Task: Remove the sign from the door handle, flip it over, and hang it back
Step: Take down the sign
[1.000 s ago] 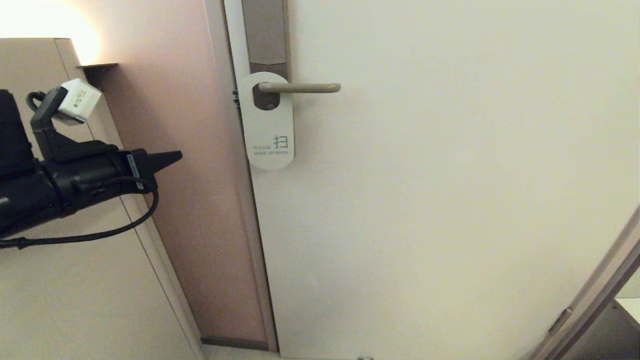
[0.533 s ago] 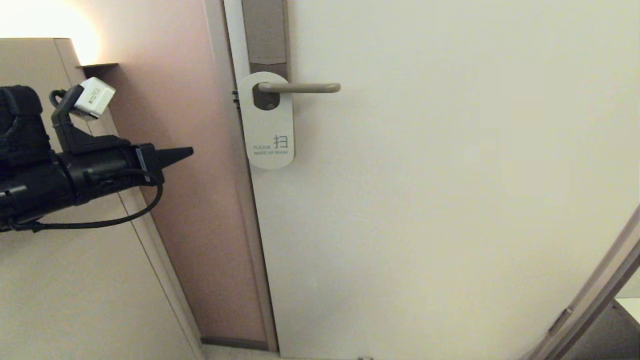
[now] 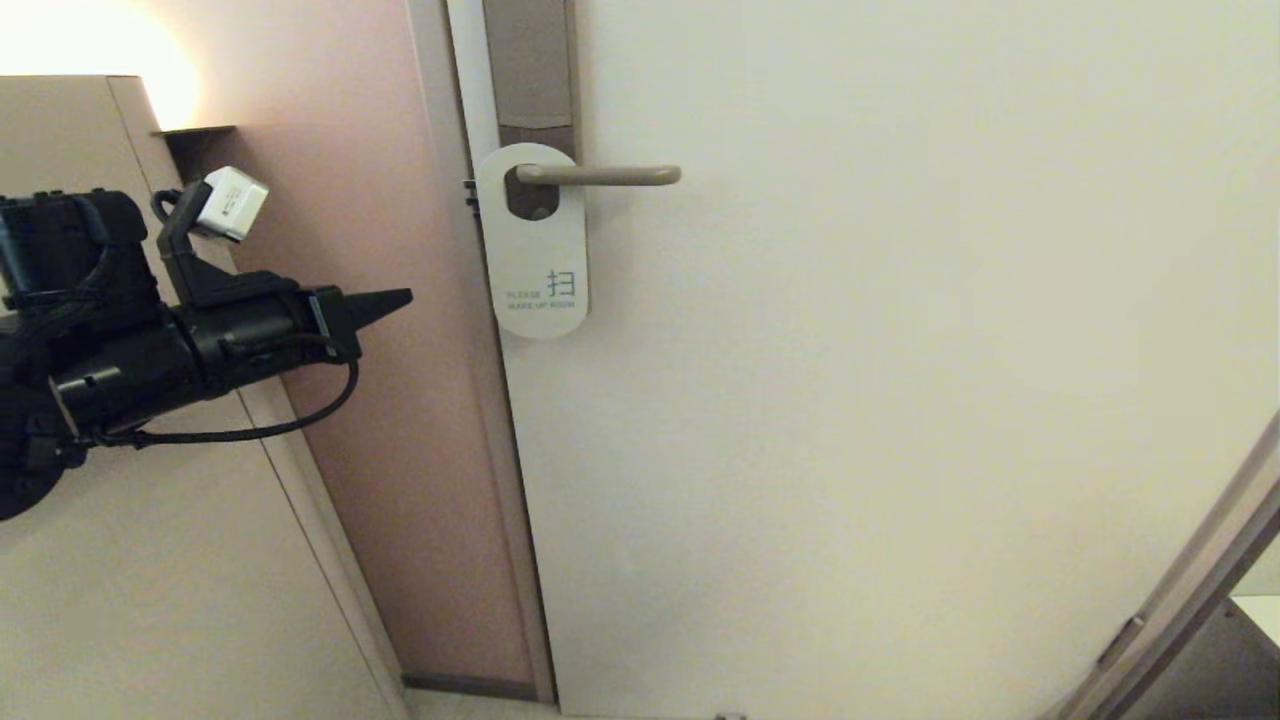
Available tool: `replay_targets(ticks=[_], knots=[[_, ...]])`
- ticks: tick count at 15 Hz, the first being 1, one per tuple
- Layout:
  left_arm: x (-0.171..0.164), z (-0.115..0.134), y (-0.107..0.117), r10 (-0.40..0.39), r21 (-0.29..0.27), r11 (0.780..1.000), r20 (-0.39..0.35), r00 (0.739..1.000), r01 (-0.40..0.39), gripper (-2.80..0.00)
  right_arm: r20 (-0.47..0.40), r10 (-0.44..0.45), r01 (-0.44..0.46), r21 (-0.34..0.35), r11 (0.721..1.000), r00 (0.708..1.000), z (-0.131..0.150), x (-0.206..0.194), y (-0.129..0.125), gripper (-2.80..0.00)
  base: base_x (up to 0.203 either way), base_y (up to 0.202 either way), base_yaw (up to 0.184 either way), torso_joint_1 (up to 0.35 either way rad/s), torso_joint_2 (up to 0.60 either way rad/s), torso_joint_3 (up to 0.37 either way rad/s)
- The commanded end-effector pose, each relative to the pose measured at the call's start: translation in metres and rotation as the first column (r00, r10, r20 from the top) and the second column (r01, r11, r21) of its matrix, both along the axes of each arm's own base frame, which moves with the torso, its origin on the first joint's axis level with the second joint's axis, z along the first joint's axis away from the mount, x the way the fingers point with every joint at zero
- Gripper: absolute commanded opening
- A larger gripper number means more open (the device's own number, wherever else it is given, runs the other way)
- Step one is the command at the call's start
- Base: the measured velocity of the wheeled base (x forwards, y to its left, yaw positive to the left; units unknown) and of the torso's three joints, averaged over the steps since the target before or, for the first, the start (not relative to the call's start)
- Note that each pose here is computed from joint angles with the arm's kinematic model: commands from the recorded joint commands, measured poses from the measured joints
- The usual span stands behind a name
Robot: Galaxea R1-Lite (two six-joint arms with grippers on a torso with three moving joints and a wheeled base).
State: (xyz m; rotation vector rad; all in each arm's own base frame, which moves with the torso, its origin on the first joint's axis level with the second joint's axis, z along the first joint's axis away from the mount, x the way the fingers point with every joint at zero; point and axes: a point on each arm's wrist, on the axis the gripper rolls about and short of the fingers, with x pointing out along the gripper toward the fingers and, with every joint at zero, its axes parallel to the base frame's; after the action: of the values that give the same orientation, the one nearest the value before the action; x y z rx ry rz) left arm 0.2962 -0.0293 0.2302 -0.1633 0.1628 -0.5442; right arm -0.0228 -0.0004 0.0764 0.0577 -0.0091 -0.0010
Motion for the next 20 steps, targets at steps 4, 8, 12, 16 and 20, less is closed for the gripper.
replay_targets(ticks=[4, 8, 12, 16, 20], knots=[[0.018, -0.013, -0.003, -0.008, -0.009, 1.000, 0.031, 0.999, 0.008, -2.80, 0.000, 0.000, 0.000, 0.001, 1.000, 1.000, 0.000, 0.000, 0.000, -2.80, 0.000, 0.000, 0.000, 0.000, 0.00, 0.000], [0.024, -0.022, -0.012, -0.036, -0.007, 0.999, 0.021, 0.999, 0.037, -2.80, 0.000, 0.000, 0.000, 0.001, 1.000, 1.000, 0.000, 0.000, 0.000, -2.80, 0.000, 0.000, 0.000, 0.000, 0.00, 0.000], [0.028, -0.027, -0.030, -0.086, -0.009, 0.996, 0.041, 0.995, 0.087, -2.80, 0.000, 0.001, -0.001, 0.001, 1.000, 1.000, 0.000, 0.000, 0.000, -2.80, 0.000, 0.000, 0.000, 0.000, 0.00, 0.000], [0.026, -0.033, -0.033, -0.097, -0.009, 0.995, 0.046, 0.994, 0.097, -1.20, -0.001, 0.000, 0.000, 0.001, 1.000, 1.000, 0.000, 0.000, 0.000, -2.80, 0.000, 0.000, 0.000, 0.000, 0.00, 0.000], [0.022, -0.029, -0.032, -0.098, 0.000, 0.995, 0.073, 0.993, 0.098, 0.00, 0.000, 0.000, 0.000, 0.001, 1.000, 1.000, 0.000, 0.000, 0.000, -2.80, 0.000, 0.000, 0.000, 0.000, 0.00, 0.000]])
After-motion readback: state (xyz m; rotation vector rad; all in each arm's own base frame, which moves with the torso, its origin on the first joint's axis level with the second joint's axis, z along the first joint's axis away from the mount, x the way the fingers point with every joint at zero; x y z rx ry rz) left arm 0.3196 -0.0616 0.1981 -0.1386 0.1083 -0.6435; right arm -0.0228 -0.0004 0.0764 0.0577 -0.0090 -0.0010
